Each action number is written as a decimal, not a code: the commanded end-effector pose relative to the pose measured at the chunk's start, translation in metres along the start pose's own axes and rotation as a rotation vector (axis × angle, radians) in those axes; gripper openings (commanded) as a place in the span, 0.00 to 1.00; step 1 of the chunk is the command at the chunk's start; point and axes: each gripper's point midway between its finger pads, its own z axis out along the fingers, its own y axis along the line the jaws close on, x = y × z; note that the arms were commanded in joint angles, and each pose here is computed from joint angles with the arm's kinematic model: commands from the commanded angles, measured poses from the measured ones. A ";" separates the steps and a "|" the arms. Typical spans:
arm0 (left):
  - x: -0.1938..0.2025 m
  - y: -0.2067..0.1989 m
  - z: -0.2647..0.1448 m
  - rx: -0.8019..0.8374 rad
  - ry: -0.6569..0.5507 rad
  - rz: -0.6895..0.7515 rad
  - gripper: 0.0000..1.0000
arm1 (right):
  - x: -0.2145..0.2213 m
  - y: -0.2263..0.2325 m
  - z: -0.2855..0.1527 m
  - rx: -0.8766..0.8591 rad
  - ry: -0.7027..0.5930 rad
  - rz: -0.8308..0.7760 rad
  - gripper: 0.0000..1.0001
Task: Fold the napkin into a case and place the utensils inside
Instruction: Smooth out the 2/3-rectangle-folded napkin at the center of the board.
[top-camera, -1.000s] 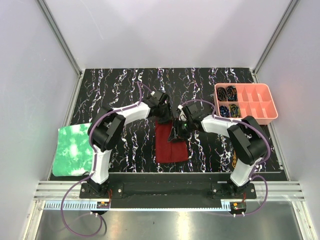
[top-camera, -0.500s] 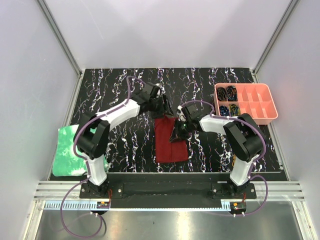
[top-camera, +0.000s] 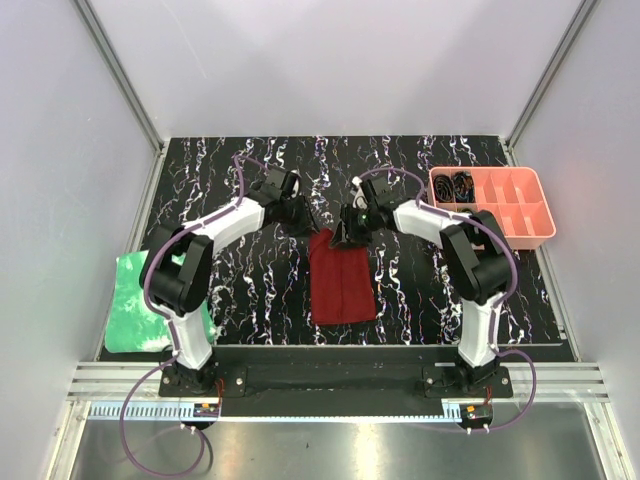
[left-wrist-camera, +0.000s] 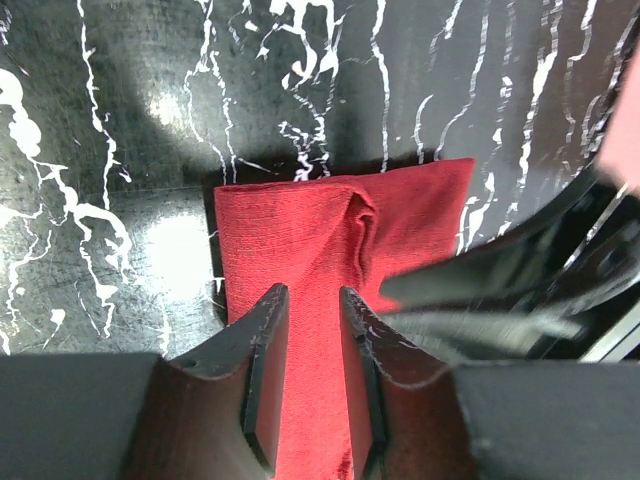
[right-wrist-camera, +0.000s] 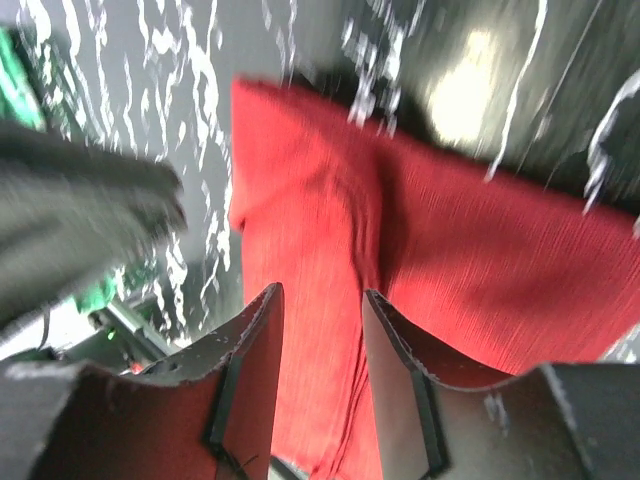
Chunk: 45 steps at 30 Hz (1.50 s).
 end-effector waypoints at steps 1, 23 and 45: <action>-0.014 -0.016 0.001 0.052 -0.024 0.024 0.28 | -0.025 -0.005 0.005 0.041 -0.012 -0.044 0.45; -0.013 -0.014 0.013 0.050 -0.006 0.007 0.24 | -0.057 -0.032 0.026 0.075 -0.011 0.000 0.14; -0.017 -0.013 0.011 0.021 -0.023 0.016 0.23 | -0.070 -0.006 -0.016 0.015 -0.047 -0.030 0.43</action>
